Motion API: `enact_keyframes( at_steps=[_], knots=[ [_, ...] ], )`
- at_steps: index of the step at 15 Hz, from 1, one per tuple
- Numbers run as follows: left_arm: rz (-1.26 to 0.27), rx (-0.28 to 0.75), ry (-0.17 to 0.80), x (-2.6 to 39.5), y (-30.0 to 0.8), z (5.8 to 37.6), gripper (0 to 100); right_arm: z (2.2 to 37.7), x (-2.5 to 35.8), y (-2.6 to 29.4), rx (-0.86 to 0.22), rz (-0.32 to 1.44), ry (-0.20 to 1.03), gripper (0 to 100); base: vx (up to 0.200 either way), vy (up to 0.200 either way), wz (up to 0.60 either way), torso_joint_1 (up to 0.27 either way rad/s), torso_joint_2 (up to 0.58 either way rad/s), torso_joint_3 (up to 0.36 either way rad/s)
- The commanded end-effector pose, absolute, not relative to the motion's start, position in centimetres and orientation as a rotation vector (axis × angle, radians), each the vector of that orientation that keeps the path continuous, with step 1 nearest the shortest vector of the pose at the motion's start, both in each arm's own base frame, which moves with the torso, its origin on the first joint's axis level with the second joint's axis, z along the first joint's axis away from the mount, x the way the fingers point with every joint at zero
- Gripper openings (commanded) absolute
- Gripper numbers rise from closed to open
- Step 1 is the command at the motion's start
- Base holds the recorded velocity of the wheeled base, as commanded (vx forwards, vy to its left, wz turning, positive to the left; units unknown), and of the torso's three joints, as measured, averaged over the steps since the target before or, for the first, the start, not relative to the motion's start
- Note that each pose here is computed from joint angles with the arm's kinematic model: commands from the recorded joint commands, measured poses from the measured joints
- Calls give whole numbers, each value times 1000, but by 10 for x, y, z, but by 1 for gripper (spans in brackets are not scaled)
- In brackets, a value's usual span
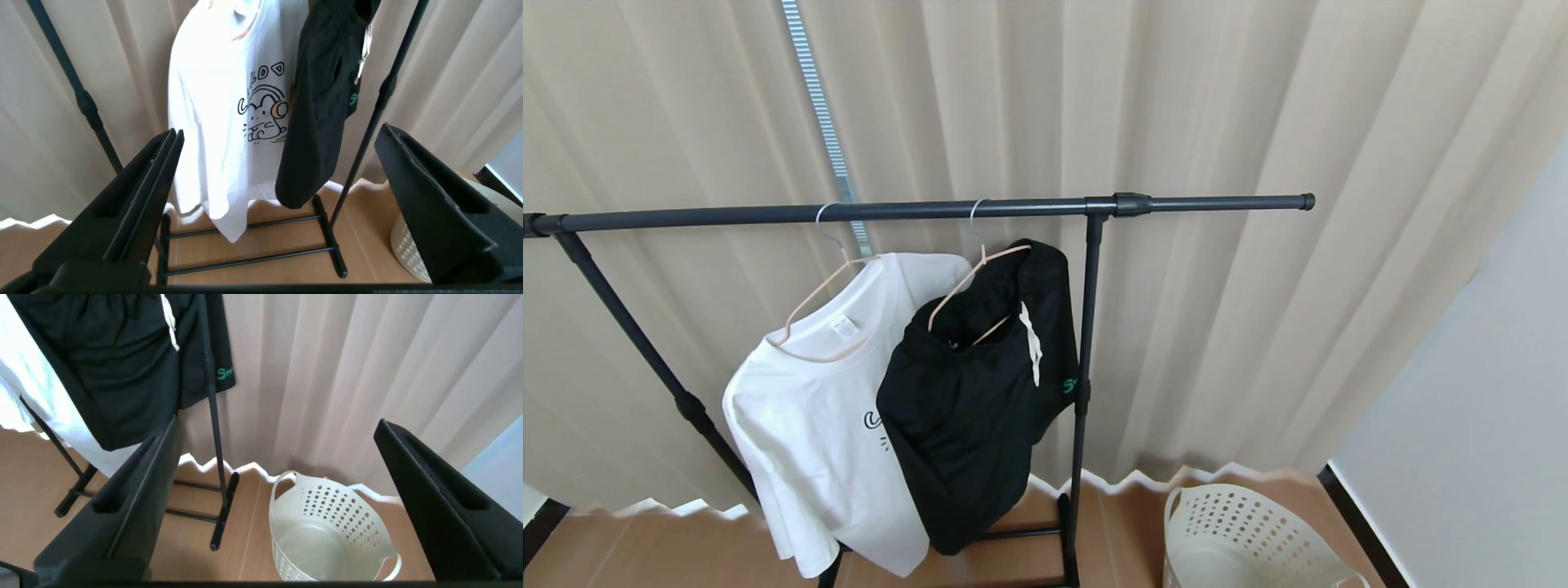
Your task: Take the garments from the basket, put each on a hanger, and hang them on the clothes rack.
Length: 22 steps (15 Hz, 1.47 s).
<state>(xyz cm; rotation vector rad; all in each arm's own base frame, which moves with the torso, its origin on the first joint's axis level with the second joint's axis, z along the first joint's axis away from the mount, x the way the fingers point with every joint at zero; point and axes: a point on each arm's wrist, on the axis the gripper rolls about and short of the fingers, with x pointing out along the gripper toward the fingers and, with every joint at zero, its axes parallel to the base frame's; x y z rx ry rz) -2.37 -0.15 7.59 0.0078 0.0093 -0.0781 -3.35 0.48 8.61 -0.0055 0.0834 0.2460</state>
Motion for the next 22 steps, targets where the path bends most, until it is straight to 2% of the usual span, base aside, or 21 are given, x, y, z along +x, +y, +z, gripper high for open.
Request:
enact_keyframes(
  at_steps=[1,5,11,14,22],
  knots=[
    [-78,7,10,-24,-1,76,100,86,-34,5,-6,247,82,100,0,0,0,0,0,0],
    [-78,9,10,-24,-1,76,100,86,-33,5,-8,238,82,100,0,0,0,0,0,0],
    [-78,9,10,-24,-1,76,100,86,-32,3,-6,135,77,100,0,0,0,0,0,0],
    [-78,7,10,-24,-1,76,100,85,-32,0,-7,8,74,100,0,0,0,0,0,0],
    [-78,9,10,-24,-1,76,100,85,-31,0,-11,16,67,100,0,0,0,0,0,0]
  ],
)
